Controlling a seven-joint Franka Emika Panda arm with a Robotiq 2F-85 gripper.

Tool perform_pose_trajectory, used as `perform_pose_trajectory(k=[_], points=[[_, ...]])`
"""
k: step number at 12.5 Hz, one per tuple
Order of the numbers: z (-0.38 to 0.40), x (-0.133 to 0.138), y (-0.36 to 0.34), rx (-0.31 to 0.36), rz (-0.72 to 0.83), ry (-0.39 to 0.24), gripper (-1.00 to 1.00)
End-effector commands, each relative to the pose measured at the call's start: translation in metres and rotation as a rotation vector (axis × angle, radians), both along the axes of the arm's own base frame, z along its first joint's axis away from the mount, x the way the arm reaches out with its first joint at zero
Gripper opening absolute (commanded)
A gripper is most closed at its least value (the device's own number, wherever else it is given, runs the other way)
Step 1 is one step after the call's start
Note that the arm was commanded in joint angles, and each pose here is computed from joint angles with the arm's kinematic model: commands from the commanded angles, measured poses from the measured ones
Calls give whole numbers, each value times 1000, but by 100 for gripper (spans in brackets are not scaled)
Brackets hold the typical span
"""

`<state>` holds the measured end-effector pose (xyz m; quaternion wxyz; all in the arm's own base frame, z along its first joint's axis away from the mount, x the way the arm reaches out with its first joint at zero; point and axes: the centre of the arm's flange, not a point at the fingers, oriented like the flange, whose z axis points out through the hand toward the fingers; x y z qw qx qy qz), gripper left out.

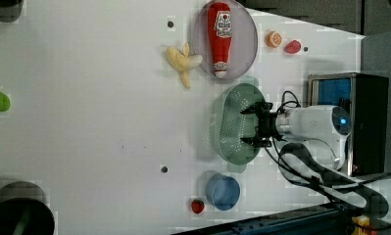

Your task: Drag strainer left to right.

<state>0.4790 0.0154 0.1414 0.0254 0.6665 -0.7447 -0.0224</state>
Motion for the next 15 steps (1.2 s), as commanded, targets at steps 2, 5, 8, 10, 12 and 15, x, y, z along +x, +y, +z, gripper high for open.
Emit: perform_pose_trajectory(k=[2,5,8,10,12,15], points=[[14,8,-51,-35,111,-30,100],[16,8,-86,-55,107,-47,100],[16,4,-108,-68,71,-44,100],[17,4,-115,-72,77,-44,100],[20,8,-112,-70,131,-52,100],[47,19,-92,-62,284,-66,100]])
